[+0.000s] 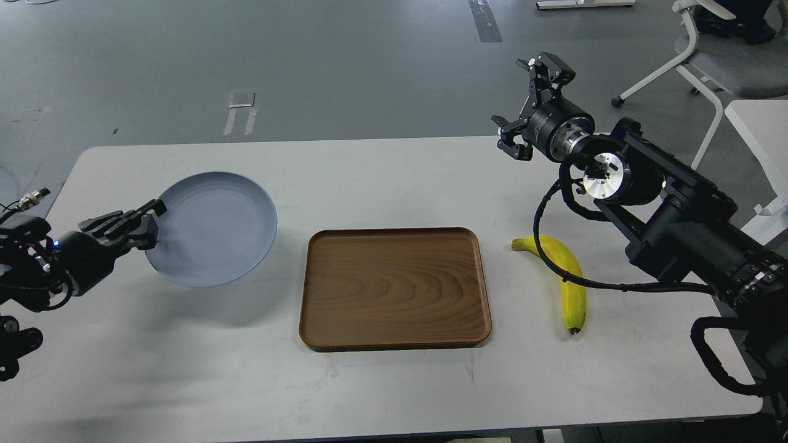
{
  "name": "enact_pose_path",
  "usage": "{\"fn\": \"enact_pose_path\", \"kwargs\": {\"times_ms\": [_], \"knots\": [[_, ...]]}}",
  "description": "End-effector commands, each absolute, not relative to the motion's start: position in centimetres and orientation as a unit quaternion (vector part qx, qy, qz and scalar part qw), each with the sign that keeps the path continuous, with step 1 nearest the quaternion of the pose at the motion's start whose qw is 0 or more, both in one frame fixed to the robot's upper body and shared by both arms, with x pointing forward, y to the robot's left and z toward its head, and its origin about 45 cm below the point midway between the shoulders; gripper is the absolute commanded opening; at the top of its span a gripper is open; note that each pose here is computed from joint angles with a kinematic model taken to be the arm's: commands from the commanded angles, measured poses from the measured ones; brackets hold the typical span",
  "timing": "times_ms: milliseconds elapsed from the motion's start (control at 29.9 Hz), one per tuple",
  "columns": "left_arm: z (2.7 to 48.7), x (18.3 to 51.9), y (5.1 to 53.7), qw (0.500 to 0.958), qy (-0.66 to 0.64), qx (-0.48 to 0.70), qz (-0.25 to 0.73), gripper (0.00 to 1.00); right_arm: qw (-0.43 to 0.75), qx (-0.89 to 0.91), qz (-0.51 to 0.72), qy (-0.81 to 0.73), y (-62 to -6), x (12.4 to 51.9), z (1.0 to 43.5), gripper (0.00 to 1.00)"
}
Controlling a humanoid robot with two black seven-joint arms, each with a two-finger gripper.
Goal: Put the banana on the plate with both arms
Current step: 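Grasp the plate rim with the left gripper and lift it, then carry the plate over the wooden tray and lower it down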
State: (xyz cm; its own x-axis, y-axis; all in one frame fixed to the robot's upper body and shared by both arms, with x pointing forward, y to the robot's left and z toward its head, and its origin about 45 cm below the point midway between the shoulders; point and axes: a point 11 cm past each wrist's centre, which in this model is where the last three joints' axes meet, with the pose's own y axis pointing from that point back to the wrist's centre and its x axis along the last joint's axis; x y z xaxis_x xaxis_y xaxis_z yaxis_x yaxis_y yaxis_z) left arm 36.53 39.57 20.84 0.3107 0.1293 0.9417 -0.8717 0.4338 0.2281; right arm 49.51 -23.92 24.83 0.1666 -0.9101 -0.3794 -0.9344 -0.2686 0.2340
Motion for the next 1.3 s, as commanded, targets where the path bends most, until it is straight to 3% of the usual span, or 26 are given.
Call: {"fn": "enact_pose_path", "kwargs": {"times_ms": [0,368,501,969,1270], "knots": [[23.3,38.1,36.3,0.721,-0.495,0.369,0.316,0.0,0.029,-0.764,0.221,0.606,-24.1,49.8,25.6,1.0],[19.4,39.3,19.2,0.791,-0.502,0.277,0.214,0.0,0.035,-0.751,0.211,0.625,-24.6,50.5,27.1,1.0],[16.7,39.1,15.8,0.798,-0.498,0.282,0.186,0.0,0.034,-0.744,0.208,0.634,-25.3,50.6,27.3,1.0],[13.8,38.7,14.0,0.798,-0.495,0.302,0.161,0.0,0.026,-0.731,0.205,0.65,-26.8,50.6,27.0,1.0],[12.3,38.7,15.7,0.788,-0.495,0.333,0.149,0.0,0.023,-0.727,0.205,0.655,-26.9,50.6,26.9,1.0]]}}
